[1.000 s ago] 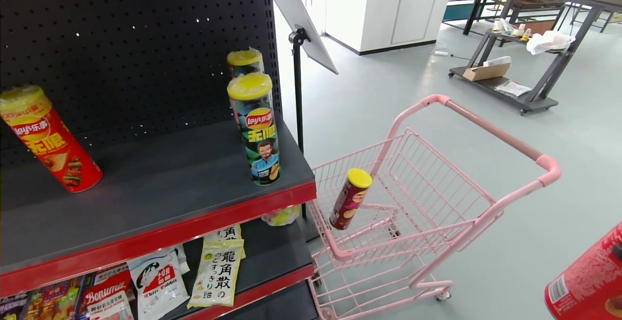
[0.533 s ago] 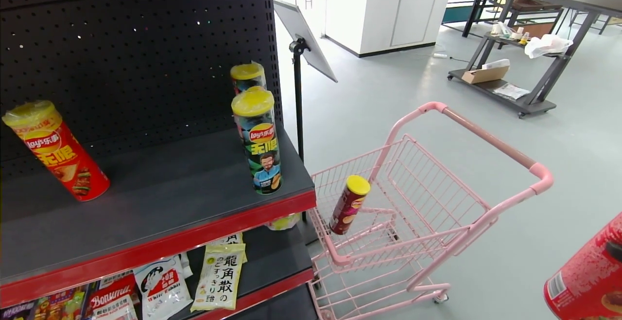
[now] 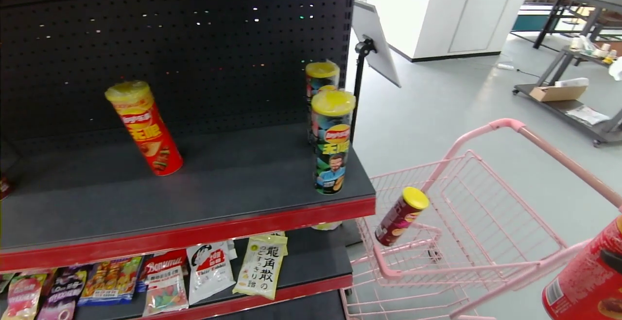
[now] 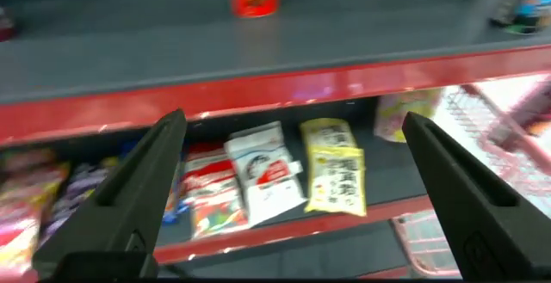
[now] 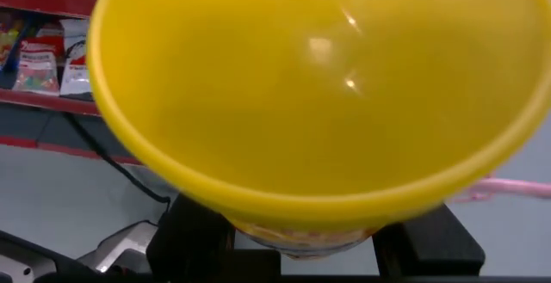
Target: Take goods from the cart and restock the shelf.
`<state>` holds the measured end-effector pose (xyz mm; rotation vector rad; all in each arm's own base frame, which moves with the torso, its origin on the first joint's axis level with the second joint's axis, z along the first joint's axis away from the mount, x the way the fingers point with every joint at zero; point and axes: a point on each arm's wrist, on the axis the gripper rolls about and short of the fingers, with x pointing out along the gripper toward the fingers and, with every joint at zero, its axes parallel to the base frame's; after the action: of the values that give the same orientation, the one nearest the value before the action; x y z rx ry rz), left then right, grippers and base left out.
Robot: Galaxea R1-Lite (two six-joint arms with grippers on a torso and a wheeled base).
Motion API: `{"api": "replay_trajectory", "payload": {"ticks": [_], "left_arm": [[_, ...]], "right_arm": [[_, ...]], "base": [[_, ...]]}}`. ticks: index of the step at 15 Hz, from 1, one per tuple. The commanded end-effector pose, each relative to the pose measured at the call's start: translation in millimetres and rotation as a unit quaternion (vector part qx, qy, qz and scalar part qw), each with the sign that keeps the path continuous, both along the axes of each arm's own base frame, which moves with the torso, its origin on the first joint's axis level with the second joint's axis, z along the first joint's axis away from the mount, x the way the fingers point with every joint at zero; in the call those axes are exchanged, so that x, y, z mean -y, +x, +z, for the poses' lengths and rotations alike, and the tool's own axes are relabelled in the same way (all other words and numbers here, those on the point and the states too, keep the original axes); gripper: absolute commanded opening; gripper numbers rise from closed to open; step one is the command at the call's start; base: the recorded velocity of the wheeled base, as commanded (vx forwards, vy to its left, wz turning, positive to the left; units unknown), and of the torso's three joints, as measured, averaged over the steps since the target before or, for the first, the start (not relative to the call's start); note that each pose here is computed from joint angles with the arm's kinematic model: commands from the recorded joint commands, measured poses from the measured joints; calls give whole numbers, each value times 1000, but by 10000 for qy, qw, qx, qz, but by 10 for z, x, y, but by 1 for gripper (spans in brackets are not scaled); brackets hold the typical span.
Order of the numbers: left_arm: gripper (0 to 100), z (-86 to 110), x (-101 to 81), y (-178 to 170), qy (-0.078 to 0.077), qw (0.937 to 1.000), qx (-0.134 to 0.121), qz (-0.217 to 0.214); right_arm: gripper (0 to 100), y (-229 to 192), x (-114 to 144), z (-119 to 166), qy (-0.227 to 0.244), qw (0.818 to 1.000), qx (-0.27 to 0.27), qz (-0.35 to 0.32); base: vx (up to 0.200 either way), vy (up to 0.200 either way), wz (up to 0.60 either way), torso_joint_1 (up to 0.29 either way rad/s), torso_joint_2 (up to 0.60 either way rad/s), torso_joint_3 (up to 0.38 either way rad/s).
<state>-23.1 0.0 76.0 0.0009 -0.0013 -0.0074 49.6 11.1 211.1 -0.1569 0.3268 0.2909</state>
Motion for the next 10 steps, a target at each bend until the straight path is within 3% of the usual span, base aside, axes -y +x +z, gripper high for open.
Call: {"api": "replay_trajectory", "payload": {"ticks": [1, 3, 10], "left_arm": [[100, 0, 0, 0, 3, 10000, -6, -1], [100, 2, 0, 0, 11, 10000, 1, -9], [100, 2, 0, 0, 19, 10000, 1, -1]], "right_arm": [[0, -1, 1, -22, -12, 10000, -33, -9], [0, -43, 12, -84, -30, 10000, -45, -51], [0, -223, 40, -148, 47, 9995, 307, 15]], "base": [[0, 0, 0, 0, 0, 0], [0, 0, 0, 0, 0, 0], [0, 200, 0, 2, 2, 1]]}}
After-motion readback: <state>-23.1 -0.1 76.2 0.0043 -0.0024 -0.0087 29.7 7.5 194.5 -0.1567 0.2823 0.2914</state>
